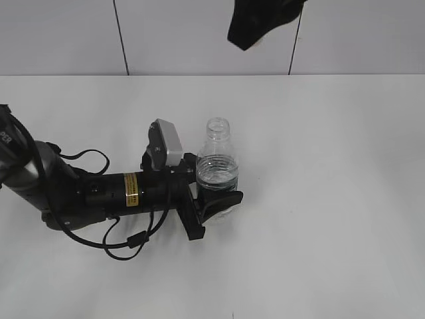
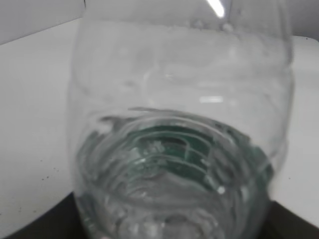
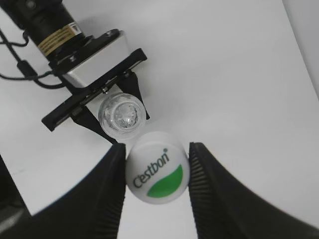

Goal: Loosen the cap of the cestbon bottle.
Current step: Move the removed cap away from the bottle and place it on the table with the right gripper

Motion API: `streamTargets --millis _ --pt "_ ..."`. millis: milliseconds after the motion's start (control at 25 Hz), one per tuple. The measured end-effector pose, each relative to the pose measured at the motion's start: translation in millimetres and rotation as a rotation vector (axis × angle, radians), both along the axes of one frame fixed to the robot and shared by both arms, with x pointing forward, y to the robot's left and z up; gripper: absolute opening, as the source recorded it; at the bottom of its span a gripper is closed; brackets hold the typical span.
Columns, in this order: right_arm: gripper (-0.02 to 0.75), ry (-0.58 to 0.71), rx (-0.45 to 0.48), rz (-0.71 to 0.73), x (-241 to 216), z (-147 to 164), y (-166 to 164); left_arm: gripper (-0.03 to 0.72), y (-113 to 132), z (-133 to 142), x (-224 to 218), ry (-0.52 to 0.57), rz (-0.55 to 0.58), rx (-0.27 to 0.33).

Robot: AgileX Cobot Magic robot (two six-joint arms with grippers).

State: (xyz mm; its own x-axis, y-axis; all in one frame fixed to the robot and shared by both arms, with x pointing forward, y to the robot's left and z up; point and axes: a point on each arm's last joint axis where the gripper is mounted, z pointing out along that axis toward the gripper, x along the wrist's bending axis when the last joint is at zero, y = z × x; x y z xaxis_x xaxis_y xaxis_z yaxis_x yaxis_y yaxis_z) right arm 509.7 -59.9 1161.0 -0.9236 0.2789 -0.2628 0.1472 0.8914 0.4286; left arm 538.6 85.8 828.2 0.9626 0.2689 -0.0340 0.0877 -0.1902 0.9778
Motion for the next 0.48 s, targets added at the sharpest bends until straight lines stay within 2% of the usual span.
streamTargets --millis 200,320,480 --pt "0.291 0.053 0.111 -0.354 13.2 12.0 -30.8 0.41 0.0 0.0 0.0 0.0 0.0 0.0" --pt "0.291 0.043 0.118 -0.542 30.7 11.3 -56.7 0.41 0.0 0.0 0.0 0.0 0.0 0.0" --pt "0.291 0.023 0.113 -0.704 52.7 11.0 -99.0 0.41 0.0 0.0 0.0 0.0 0.0 0.0"
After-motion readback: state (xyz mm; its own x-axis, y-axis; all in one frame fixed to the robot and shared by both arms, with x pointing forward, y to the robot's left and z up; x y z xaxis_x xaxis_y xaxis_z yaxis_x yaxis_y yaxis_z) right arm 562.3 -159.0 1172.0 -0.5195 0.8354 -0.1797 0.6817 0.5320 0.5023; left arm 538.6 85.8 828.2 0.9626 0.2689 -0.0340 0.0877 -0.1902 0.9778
